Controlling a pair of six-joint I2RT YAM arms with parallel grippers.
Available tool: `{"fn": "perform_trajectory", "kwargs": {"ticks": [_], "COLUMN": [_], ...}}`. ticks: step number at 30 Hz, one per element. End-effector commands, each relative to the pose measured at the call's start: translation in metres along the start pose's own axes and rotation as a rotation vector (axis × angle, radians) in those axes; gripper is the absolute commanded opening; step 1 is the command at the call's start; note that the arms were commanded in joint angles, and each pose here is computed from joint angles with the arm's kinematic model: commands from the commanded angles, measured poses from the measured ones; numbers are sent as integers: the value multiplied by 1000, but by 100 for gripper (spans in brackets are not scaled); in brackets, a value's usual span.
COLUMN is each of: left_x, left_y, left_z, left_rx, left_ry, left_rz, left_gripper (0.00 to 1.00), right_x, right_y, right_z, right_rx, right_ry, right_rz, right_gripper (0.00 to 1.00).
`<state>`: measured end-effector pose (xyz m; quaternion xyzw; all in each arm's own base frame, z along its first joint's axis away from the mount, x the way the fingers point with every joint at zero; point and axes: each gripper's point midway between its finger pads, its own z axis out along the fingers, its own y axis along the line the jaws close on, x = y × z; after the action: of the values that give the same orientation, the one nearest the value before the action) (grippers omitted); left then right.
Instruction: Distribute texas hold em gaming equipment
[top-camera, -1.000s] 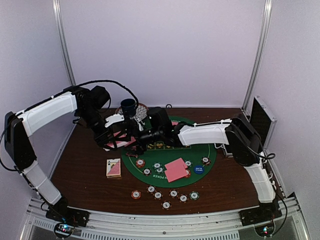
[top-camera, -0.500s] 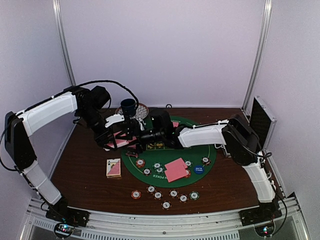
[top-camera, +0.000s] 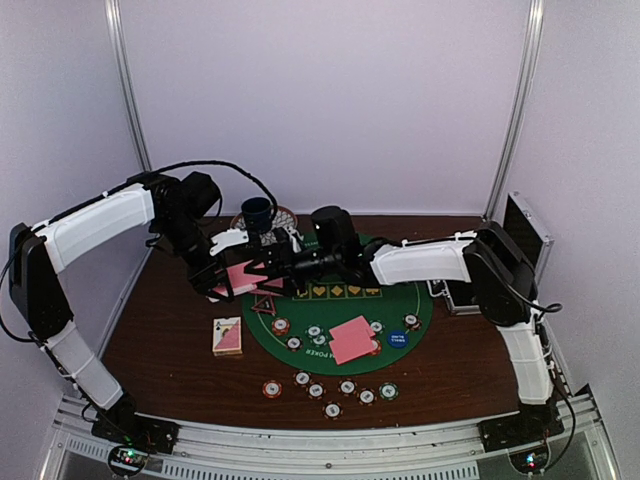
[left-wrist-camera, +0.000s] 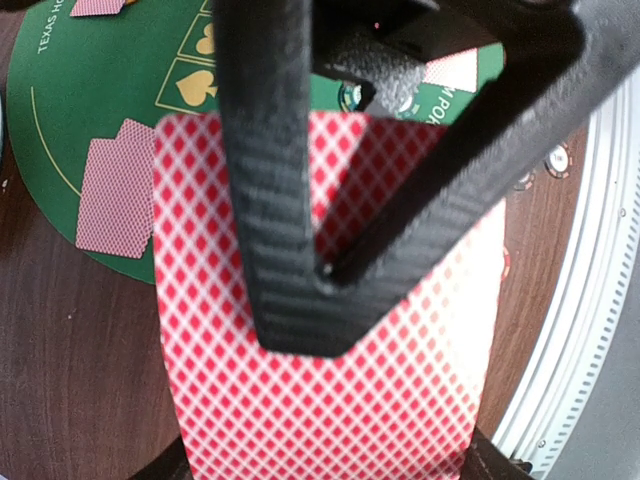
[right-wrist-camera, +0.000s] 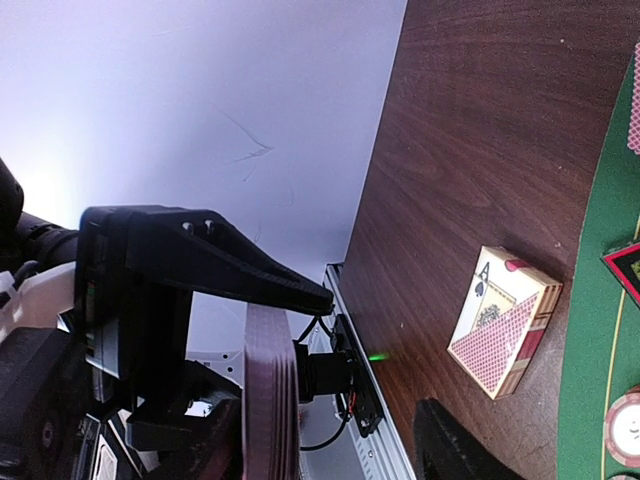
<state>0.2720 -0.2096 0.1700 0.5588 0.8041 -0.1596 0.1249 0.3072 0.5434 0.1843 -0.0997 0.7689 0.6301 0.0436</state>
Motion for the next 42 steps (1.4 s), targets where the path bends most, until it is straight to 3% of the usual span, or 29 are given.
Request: {"fn": "perform_trajectory", "kwargs": {"ticks": [1,7,12,19,24,26,31,36,42], "left_x": [-8,-7,-7,-6,-4,-3,0,5,10], "left_y": [-2,-1,-1,0,-1,-1,-2,-2,0], "left_z": [-11,-9,-8,-9,-9,-9,-9,-8,-7], "left_rx": [-20,-19,-17,-24,-25,-29,-30,-36,-45], "left_ry": [-41,-37,-33,-31,-27,-24,-16,-1,13], "left_rz": [39,38,37,39,38,38,36,30,18], "left_gripper": [0,0,0,0,0,0,0,0,0], "right_x": [-2,-2,1,4,5,2,-7,-13,-40], "right_y": [14,41,46,44,44,44,32,-3,-22], "right_z": [-17,-26,-27,-27,-33,-42,-79,-130,-160], "right_rx": [13,-29,-41,-47,-32,-7,177,560,829], "right_ry": [-7,-6,1,23,38,36,36,82,103], "right_rz": [-15,-47,-44,-27,-42,-62,-175,-398,-689], "right_gripper": [58,54,44,23,2,0,0,0,0]}}
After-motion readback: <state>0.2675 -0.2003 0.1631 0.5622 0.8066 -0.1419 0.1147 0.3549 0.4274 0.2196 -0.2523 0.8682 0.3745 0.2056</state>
